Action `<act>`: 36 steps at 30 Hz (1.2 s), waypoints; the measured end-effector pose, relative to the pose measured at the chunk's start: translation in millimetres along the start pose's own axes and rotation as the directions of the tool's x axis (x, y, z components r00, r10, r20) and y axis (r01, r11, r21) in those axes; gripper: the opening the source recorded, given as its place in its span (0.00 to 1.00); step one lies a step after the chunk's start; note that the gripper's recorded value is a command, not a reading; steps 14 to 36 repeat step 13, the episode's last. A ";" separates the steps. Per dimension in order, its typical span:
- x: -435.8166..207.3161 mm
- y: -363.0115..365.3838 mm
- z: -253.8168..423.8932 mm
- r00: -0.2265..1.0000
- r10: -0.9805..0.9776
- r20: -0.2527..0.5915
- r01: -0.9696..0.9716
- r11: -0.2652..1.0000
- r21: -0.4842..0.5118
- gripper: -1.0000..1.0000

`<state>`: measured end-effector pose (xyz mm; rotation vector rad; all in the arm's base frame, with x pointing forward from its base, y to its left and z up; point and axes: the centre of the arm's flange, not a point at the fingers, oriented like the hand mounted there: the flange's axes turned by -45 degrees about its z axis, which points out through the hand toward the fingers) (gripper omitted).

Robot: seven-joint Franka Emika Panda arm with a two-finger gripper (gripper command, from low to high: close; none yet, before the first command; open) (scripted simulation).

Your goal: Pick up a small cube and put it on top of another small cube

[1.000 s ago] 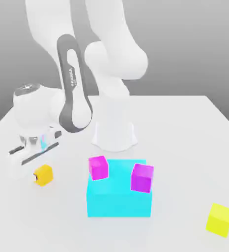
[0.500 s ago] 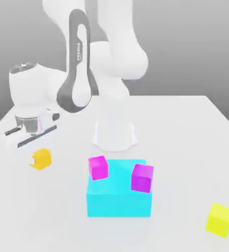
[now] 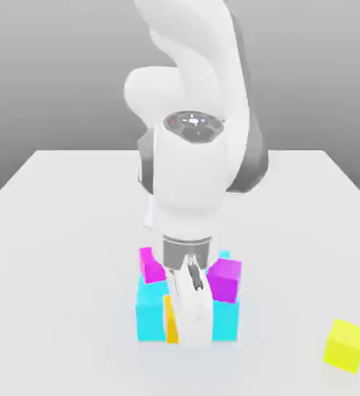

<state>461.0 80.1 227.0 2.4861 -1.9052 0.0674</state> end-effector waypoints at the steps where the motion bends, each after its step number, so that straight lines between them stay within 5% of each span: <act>1: -23.8 -5.8 -3.2 0.999 -0.036 0.005 0.036 0.999 0.002 0.00; 9: -189.2 -11.3 22.3 0.973 -0.227 0.042 0.228 0.974 -0.006 0.00; 10: -192.3 -10.2 32.4 0.972 -0.230 0.043 0.231 0.973 -0.007 1.00; 36: -192.3 -10.2 32.4 0.972 -0.230 0.043 0.231 0.973 -0.006 1.00</act>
